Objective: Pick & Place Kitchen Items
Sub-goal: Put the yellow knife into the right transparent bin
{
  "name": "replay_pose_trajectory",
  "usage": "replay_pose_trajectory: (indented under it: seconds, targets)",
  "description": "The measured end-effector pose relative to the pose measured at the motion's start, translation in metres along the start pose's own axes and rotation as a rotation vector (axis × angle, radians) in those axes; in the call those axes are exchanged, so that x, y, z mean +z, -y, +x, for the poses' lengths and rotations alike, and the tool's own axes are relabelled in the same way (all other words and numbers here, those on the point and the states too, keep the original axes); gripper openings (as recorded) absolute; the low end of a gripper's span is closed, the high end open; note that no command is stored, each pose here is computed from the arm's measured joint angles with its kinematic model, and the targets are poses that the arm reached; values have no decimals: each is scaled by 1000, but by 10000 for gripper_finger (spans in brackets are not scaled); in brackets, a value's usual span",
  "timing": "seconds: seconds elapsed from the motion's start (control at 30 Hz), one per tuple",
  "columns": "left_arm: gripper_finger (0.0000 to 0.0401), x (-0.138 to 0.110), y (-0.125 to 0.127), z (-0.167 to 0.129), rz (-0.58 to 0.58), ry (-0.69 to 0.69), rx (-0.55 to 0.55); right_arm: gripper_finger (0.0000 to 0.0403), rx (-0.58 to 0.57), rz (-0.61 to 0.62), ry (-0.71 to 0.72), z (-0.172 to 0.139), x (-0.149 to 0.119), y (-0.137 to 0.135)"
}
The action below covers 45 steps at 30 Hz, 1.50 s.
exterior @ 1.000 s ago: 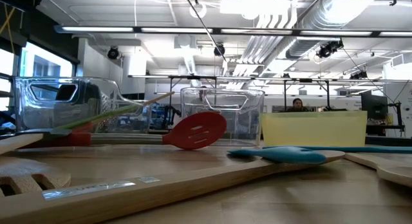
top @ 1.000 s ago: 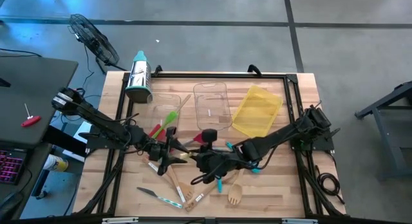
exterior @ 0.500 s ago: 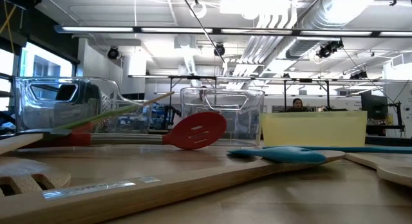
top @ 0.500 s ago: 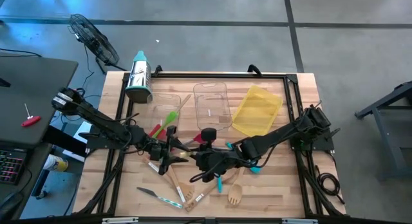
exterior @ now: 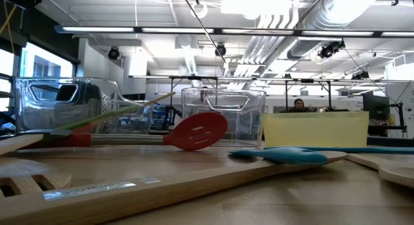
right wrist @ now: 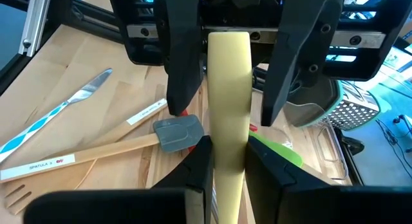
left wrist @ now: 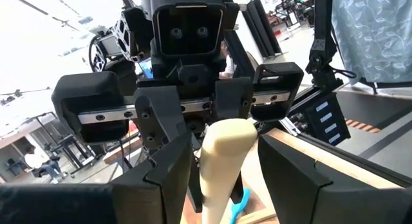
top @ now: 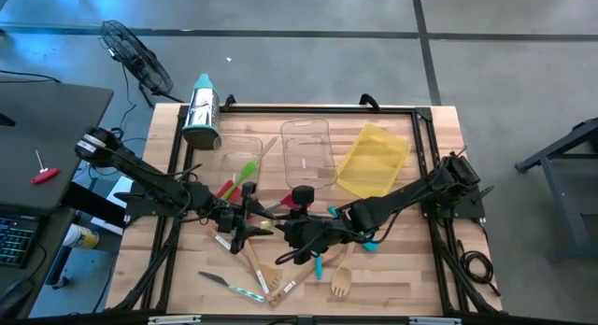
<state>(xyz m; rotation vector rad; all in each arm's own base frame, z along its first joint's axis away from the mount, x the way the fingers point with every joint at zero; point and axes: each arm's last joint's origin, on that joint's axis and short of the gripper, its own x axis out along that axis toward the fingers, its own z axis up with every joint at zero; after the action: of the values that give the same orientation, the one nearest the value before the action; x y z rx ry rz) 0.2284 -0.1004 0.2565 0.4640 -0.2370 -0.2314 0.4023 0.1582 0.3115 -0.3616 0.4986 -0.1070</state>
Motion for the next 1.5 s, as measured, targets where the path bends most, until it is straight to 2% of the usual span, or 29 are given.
replay_pose_trajectory:
  seconds: [0.97, 1.07, 1.3, 1.5]
  targets:
    - [172, 0, 0, 0, 0, -1, 3, 53, 0, 1, -5, 0, 0, 0]
    - [155, 0, 0, 0, -1, -1, 3, 53, 0, 1, -5, 0, 0, 0]
    - [80, 0, 0, 0, 9, -1, 5, 53, 3, 8, -4, 0, -1, 0]
    - [79, 0, -1, 0, 1, -25, 46, 53, 3, 8, -5, 0, -1, 0]
